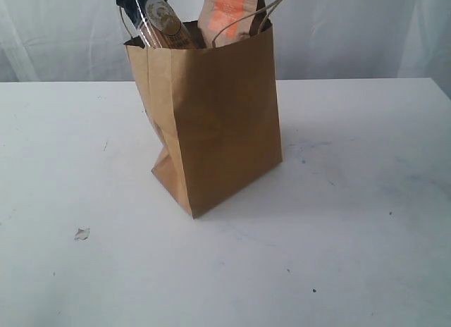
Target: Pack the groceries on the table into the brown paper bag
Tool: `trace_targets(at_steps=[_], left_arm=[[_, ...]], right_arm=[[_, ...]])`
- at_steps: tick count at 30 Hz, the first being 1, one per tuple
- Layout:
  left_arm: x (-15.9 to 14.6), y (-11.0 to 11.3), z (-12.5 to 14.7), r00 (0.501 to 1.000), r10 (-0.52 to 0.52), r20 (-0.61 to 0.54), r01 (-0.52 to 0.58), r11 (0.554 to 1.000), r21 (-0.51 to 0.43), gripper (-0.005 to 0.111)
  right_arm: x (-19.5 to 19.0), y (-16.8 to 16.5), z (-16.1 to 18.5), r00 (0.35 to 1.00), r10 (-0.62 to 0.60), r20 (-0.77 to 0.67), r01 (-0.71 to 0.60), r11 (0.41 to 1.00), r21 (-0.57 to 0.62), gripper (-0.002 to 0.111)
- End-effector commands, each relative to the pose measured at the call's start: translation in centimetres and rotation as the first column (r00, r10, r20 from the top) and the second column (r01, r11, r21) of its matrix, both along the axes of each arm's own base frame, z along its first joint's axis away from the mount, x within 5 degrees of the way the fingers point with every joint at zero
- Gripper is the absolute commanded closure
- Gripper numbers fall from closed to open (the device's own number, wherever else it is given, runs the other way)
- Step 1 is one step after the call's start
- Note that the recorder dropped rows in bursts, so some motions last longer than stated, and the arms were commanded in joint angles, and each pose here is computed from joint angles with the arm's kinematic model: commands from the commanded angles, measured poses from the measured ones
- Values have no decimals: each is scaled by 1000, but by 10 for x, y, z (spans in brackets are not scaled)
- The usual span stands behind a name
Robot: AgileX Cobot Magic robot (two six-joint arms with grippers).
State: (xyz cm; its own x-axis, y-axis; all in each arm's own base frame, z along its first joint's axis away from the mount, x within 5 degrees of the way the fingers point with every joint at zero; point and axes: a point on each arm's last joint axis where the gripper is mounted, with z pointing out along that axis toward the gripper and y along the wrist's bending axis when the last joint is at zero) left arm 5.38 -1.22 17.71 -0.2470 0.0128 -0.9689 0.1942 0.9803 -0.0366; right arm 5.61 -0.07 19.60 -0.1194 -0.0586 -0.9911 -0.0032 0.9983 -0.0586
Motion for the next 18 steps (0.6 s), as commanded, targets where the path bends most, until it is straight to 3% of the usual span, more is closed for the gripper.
trace_targets(at_steps=[1,7,9,10,12,14,18], left_arm=[[0,0,-1,1000,4,1,-4,1000,-5,107],[0,0,-1,1000,3,-4,-4,1000,-4,107],[-2,0,-7,998,-3,-69,3,1000,7,107],[-4,0,-11,995,-19,-103,26,997,66,107],[-2,0,-7,999,-39,-37,44,986,158,107],[-1,0,-3,999,-37,6,35,987,157,107],[-1,0,-5,999,-38,-15,40,986,161,107]], right_arm=[[0,0,-1,1000,-5,5,6,1000,-11,108],[0,0,-1,1000,-5,5,6,1000,-11,108],[0,0,-1,1000,-5,5,6,1000,-11,108],[0,0,-1,1000,-5,5,6,1000,-11,108],[0,0,-1,1000,-5,5,6,1000,-11,108],[0,0,-1,1000,-5,5,6,1000,-11,108],[0,0,-1,1000,-5,5,6,1000,-11,108]])
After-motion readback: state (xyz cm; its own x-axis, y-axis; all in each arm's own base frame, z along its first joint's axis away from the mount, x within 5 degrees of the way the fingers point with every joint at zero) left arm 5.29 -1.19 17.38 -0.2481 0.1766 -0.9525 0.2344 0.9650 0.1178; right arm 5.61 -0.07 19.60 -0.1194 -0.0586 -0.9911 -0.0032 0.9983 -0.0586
